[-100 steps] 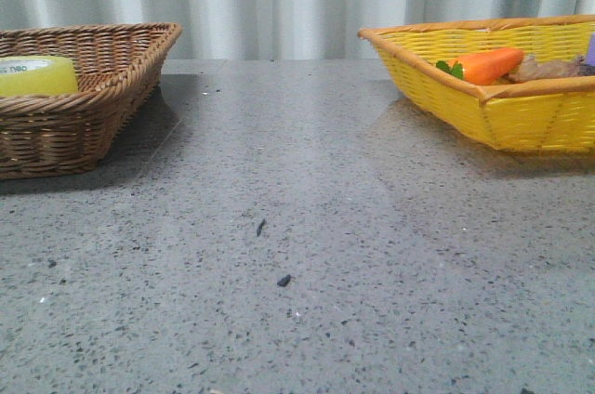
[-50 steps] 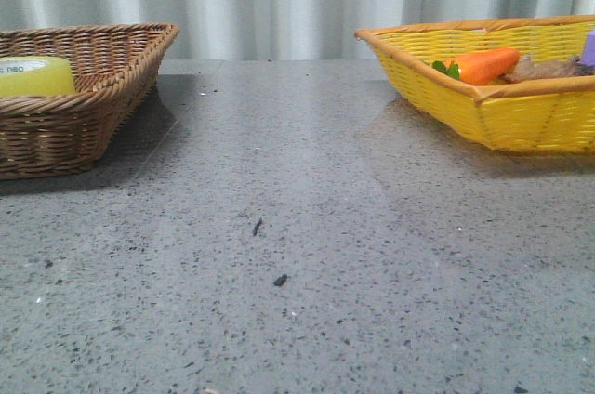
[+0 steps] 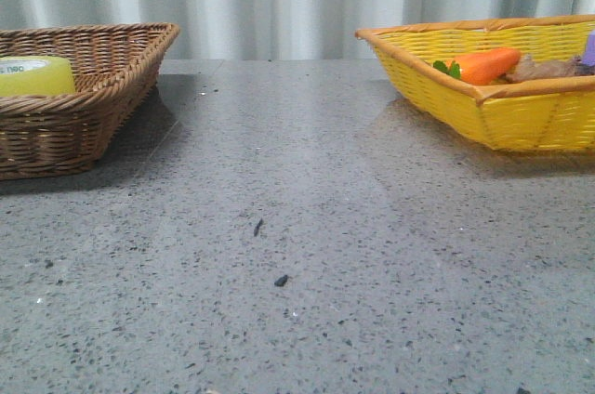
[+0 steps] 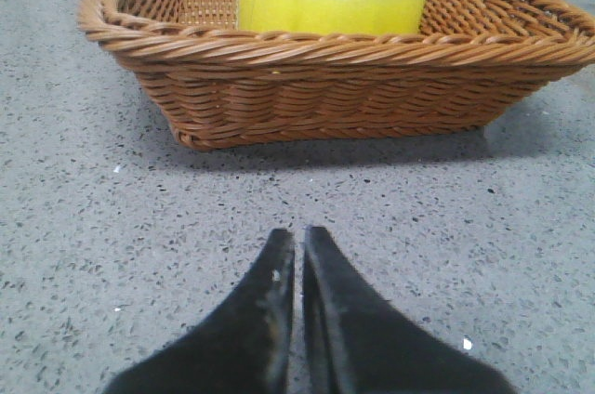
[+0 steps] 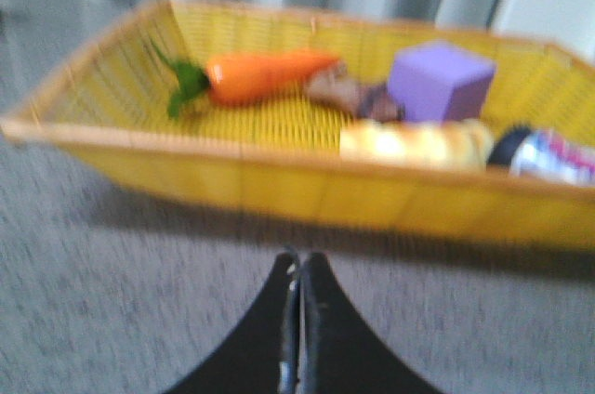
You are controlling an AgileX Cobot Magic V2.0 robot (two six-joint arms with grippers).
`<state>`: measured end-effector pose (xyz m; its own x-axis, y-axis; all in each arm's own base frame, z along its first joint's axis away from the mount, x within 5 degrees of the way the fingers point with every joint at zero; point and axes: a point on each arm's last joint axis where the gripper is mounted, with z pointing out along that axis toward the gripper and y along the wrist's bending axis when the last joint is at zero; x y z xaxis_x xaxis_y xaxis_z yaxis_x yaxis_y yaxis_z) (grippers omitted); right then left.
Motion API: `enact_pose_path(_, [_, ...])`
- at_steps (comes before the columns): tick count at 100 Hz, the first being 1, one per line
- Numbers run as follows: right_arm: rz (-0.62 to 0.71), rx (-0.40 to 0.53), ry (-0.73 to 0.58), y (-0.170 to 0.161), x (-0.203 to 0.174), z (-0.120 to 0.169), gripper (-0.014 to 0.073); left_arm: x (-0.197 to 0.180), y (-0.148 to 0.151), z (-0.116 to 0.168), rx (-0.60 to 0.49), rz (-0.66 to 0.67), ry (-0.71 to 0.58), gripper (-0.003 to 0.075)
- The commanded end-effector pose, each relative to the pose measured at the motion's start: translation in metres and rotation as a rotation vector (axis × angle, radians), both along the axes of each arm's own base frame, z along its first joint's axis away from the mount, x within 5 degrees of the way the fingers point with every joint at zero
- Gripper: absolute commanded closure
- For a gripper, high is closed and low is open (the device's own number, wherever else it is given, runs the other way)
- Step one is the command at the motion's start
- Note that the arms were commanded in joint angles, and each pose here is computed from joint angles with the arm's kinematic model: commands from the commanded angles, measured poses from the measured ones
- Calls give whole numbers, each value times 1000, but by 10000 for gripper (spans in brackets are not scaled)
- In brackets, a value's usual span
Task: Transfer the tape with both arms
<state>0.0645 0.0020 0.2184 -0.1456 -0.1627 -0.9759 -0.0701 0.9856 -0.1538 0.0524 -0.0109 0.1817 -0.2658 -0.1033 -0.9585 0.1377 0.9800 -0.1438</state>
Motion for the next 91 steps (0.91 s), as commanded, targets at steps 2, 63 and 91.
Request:
enact_pose_path(2, [-8,10,-66,0,-3,1,657,-1,1,3,-21,8,-63,741])
enact_pose_path(63, [-38,6,71,-4,-11,-43,657,-1,1,3,-21,8,-63,741])
enact_pose_path(91, [-38,6,71,-4,-11,-43,657,-1,1,3,-21,8,-63,741])
